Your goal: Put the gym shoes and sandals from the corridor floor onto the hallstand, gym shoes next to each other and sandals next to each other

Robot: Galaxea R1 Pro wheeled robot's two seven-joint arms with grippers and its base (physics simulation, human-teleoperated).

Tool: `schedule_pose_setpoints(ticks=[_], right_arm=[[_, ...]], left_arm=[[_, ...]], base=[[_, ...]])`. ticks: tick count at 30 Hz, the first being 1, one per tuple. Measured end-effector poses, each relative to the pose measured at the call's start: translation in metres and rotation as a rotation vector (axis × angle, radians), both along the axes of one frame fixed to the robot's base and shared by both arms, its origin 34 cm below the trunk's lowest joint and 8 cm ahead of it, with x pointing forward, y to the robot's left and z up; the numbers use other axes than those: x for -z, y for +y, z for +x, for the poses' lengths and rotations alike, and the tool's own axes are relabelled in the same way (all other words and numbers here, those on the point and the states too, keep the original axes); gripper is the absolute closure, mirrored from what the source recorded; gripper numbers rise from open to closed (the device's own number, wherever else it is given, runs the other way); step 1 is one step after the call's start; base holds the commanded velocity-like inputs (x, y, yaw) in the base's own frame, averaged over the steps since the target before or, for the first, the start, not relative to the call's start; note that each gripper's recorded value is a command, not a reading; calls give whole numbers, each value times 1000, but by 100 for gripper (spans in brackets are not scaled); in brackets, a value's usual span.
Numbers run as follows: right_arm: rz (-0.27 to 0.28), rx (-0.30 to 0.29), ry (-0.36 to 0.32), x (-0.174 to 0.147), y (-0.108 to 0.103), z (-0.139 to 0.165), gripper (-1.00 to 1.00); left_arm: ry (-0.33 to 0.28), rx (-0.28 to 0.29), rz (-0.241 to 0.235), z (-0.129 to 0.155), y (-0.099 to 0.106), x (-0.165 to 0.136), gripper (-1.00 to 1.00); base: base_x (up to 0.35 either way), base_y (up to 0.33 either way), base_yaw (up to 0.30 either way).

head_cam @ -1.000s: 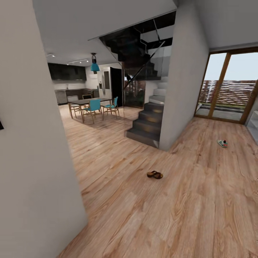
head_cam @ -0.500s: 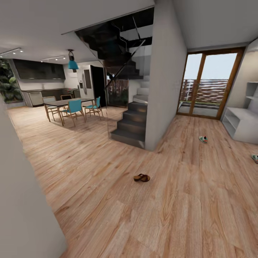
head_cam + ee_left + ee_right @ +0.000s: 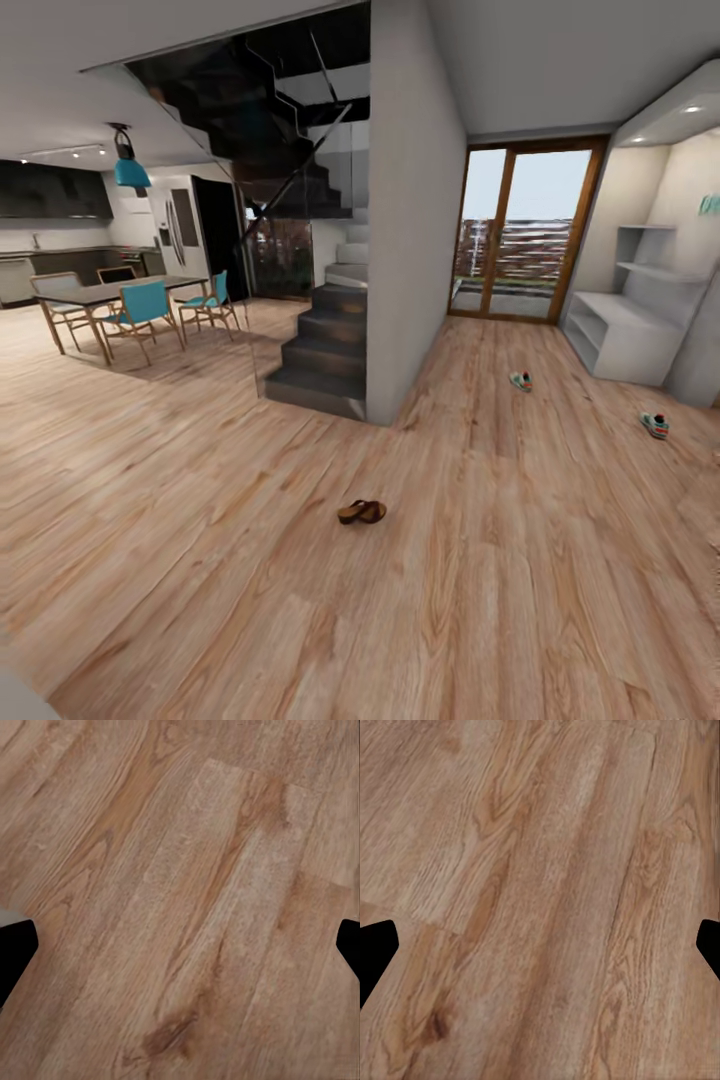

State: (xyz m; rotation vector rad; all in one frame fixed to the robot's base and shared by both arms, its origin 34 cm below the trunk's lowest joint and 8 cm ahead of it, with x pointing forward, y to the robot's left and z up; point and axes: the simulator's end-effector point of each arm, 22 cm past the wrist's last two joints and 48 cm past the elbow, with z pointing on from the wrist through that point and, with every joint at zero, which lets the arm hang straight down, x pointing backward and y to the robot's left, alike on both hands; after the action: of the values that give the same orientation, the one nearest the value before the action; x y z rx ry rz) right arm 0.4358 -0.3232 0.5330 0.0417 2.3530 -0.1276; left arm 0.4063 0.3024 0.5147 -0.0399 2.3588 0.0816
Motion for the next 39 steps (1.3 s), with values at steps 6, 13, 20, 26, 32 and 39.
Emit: schedule_pose_setpoints(ticks=[6,13,20,26,32,39], right_arm=[[0,0,0,0,0,0,-100],[3,-15,-1,0,3,1,-100],[1,-16,-1,0,3,1,-100],[0,-13,0,0,2,0,-100],[0,-5,-1,0,1,1,-100],[5,2,-3,-1,2,2,-100]], left_arm=[[3,0,0,-1,0,1,-100],[3,0,0,-1,0,1,-100],[3,0,0,-1,0,1,-100],[3,0,0,-1,0,1,-100],[3,-1,1,-1,0,1,-100],[3,-1,2,-1,1,1,-100]], base=[[335,71,-156],[335,73,-14],[335,27,-1],[335,5,0],[335,1,0],[335,0,-25]])
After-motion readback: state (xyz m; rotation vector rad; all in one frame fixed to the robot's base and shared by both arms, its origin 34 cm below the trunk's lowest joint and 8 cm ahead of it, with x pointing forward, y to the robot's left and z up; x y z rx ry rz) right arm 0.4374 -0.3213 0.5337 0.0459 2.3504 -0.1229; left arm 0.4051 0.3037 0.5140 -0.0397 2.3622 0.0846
